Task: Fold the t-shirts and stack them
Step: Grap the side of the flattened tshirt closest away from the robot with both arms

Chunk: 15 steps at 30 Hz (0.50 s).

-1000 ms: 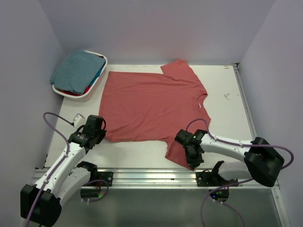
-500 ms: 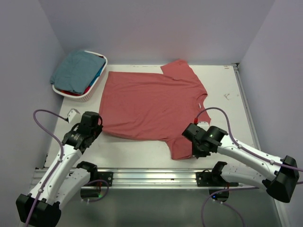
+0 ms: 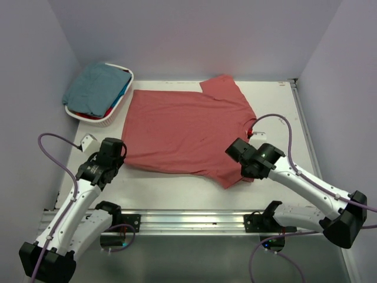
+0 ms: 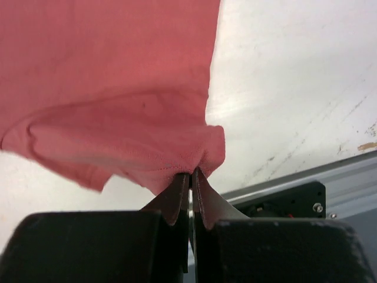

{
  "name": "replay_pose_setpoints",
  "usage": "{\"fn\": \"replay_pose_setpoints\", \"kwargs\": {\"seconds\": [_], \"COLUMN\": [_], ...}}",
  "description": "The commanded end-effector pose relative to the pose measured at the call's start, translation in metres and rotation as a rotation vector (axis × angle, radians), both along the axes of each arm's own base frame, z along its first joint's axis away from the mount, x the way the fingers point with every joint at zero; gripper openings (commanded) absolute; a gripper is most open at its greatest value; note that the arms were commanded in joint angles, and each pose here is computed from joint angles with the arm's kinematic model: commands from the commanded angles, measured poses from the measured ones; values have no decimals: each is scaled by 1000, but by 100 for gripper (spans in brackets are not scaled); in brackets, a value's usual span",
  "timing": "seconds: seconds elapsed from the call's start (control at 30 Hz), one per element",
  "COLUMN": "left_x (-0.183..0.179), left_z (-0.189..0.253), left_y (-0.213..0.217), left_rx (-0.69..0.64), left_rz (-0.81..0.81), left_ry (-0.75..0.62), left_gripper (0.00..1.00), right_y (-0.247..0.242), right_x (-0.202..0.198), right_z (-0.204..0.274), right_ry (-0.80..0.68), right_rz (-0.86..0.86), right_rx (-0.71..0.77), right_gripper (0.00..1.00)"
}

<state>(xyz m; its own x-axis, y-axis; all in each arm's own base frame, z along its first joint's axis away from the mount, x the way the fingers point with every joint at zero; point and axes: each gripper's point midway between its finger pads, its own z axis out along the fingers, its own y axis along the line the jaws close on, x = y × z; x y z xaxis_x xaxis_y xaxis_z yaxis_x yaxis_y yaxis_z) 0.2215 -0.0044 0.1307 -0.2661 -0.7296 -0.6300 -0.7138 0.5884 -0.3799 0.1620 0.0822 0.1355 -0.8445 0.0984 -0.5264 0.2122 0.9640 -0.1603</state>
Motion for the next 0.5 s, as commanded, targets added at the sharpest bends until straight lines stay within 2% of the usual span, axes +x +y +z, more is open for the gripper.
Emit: {"fn": "replay_pose_setpoints", "kwargs": {"seconds": [0.0, 0.13, 0.23, 0.47], "left_x": [10, 25, 32, 57], "left_z": [8, -3, -11, -4], "left_y": [12, 6, 4, -1], "left_rx": [85, 105, 118, 134], "left_rz": [14, -33, -52, -76], "left_ry": [-18, -14, 10, -40], "left_gripper": [0, 0, 0, 0], "right_y": [-11, -14, -15, 8], "right_x": [41, 83, 105, 168], "right_z": [15, 9, -1, -1], "right_ry": [-111, -145, -126, -157], "right_rz": [-38, -80, -76, -54], "right_rx": [-48, -3, -30, 1], "right_gripper": [0, 0, 0, 0]}}
